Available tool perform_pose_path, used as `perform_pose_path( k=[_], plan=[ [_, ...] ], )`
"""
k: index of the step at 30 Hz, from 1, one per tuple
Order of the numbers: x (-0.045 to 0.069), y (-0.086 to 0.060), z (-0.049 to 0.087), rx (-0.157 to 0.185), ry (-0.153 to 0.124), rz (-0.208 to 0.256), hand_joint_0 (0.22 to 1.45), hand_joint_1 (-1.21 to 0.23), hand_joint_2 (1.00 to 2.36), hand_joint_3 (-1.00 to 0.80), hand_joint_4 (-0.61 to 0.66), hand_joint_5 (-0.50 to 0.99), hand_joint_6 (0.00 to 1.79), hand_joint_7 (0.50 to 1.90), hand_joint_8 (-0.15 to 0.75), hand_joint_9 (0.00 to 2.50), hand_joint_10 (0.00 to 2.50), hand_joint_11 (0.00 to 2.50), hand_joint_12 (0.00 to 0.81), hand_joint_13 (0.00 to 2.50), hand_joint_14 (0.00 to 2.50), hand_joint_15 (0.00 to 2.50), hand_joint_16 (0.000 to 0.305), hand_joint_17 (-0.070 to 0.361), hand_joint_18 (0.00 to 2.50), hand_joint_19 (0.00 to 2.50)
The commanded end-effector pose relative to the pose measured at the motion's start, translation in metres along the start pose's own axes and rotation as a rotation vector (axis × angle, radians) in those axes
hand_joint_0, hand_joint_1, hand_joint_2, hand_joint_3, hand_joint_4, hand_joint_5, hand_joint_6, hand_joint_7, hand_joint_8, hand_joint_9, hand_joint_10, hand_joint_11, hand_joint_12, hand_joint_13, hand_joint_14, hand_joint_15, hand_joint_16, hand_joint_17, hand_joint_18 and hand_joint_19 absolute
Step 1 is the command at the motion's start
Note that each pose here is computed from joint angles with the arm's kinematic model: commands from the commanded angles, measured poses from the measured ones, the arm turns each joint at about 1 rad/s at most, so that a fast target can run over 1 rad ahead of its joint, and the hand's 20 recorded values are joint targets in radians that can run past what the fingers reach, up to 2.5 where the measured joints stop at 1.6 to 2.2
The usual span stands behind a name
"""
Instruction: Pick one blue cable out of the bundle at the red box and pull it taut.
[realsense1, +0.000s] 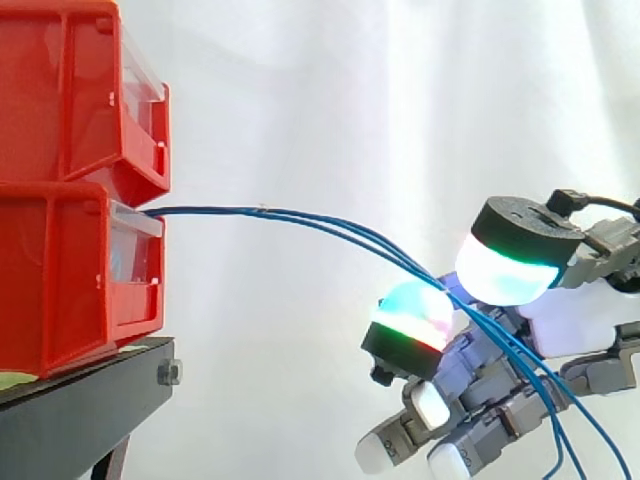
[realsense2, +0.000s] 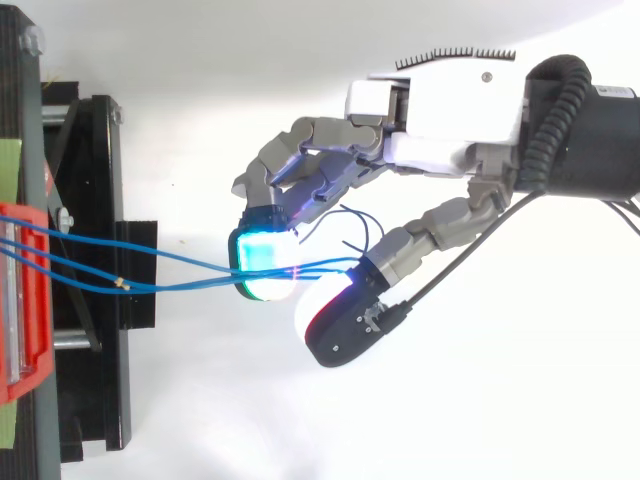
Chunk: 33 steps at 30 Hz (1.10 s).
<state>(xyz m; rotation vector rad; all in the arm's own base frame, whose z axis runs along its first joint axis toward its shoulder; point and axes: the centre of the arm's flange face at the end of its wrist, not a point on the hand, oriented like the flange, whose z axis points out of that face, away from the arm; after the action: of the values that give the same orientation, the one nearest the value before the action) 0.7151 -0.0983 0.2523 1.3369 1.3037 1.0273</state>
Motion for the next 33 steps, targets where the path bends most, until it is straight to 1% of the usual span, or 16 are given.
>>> perform_pose_path(
  k=[1,4,6,10,12,16,19,22,24,28,30,33],
  plan=[
    [0.0006,-0.0006,0.0002,0.001,0.002,0.000,0.49,-0.85,1.00,-0.50,0.08,-0.21,0.88,0.95,0.281,0.74,0.01,0.71,0.373,0.35,0.00,0.11,0.056,0.126,0.49,0.23],
    [0.0003,0.0004,-0.0001,-0.001,0.000,0.000,0.57,-0.74,1.00,-0.50,0.05,-0.19,0.88,1.01,0.279,0.79,0.01,0.72,0.356,0.36,0.00,0.12,0.052,0.116,0.48,0.26],
    [0.0003,0.0004,-0.0001,-0.001,0.000,0.000,0.62,-0.70,1.00,-0.50,0.04,-0.19,0.88,1.04,0.278,0.82,0.01,0.72,0.345,0.37,0.00,0.13,0.050,0.113,0.48,0.27],
    [0.0006,-0.0008,0.0001,0.002,0.002,0.000,0.63,-0.73,1.01,-0.30,0.02,-0.19,0.89,1.06,0.285,0.83,0.01,0.74,0.345,0.38,0.01,0.14,0.050,0.113,0.50,0.27],
    [0.0003,0.0002,-0.0002,0.001,0.000,0.000,0.63,-0.75,1.02,-0.23,0.00,-0.19,0.90,1.07,0.293,0.84,0.01,0.74,0.347,0.39,0.01,0.14,0.050,0.113,0.50,0.27],
    [0.0005,0.0002,-0.0002,0.001,0.002,0.001,0.64,-0.77,1.02,-0.17,-0.03,-0.19,0.90,1.08,0.299,0.84,0.01,0.75,0.346,0.39,0.01,0.14,0.050,0.113,0.50,0.27],
    [0.0005,0.0001,-0.0004,0.002,0.002,0.003,0.66,-0.80,1.02,-0.14,-0.08,-0.19,0.91,1.09,0.302,0.84,0.01,0.75,0.348,0.40,0.01,0.13,0.050,0.113,0.50,0.26],
    [0.0001,0.0001,-0.0004,0.002,-0.001,0.003,0.70,-0.82,1.02,-0.18,-0.12,-0.20,0.91,1.05,0.302,0.83,0.01,0.76,0.348,0.40,0.01,0.13,0.050,0.113,0.51,0.26],
    [0.0002,-0.0002,0.0002,0.002,-0.001,0.003,0.72,-0.84,1.02,-0.25,-0.13,-0.20,0.91,1.01,0.291,0.80,0.01,0.75,0.347,0.39,0.01,0.13,0.050,0.113,0.50,0.25],
    [0.0002,0.0008,-0.0001,0.001,-0.001,0.004,0.74,-0.85,1.01,-0.38,-0.09,-0.20,0.89,0.92,0.287,0.78,0.01,0.73,0.349,0.38,0.00,0.12,0.050,0.112,0.49,0.24],
    [0.0002,-0.0008,0.0001,0.002,-0.001,0.004,0.74,-0.86,1.01,-0.41,-0.09,-0.20,0.89,0.92,0.287,0.78,0.01,0.73,0.347,0.37,0.00,0.12,0.050,0.112,0.49,0.24],
    [0.0002,0.0010,0.0000,-0.001,-0.001,0.005,0.76,-0.87,1.01,-0.44,-0.11,-0.20,0.88,0.93,0.287,0.77,0.01,0.73,0.346,0.37,0.00,0.12,0.050,0.112,0.49,0.24]
  ],
)
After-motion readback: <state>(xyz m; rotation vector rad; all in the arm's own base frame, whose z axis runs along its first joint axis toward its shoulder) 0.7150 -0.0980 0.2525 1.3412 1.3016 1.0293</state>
